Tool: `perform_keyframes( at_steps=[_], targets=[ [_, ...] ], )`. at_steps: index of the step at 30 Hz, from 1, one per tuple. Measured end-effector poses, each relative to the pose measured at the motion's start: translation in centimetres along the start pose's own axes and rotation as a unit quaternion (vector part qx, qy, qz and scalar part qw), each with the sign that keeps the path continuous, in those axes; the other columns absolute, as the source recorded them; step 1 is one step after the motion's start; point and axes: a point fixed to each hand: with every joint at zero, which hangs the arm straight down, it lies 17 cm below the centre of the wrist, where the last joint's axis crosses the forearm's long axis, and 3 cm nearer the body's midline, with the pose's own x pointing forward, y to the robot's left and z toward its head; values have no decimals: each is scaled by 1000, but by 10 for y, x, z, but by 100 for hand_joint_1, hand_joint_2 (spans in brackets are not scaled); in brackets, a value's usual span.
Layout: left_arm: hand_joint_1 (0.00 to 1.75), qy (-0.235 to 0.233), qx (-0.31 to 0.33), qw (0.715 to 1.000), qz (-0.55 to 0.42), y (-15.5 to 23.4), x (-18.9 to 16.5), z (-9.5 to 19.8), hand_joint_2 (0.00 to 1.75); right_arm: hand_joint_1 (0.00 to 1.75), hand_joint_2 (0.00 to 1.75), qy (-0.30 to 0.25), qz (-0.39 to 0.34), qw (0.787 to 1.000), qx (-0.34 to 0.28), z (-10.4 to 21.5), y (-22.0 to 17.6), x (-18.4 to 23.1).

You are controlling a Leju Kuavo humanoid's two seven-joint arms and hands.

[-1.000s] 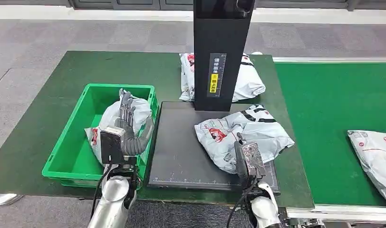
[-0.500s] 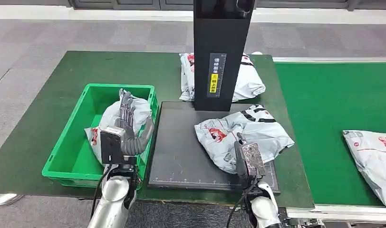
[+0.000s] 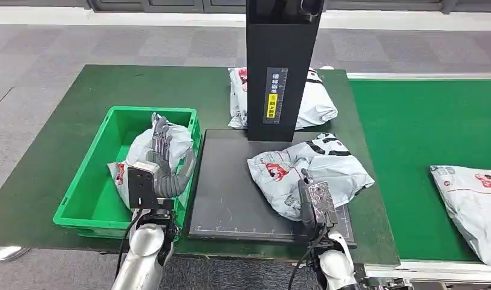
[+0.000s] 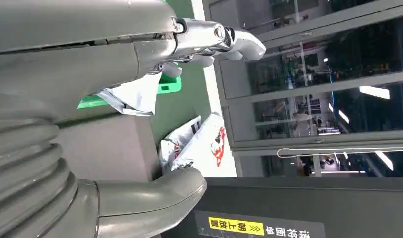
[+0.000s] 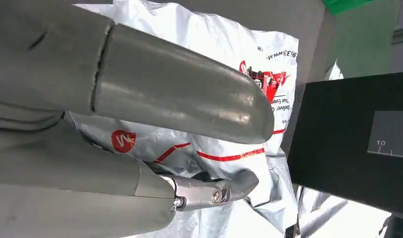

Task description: Moved the parcel from conveyor to table for the left to box.

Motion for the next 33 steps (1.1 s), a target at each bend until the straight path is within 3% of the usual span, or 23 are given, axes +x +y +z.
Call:
perform_keyframes(
  at_steps=[33],
  targets=[
    [0,-1,0,1000,0,0,1,0,175,0,0,0,0,1000,0,0,0,0]
  ],
)
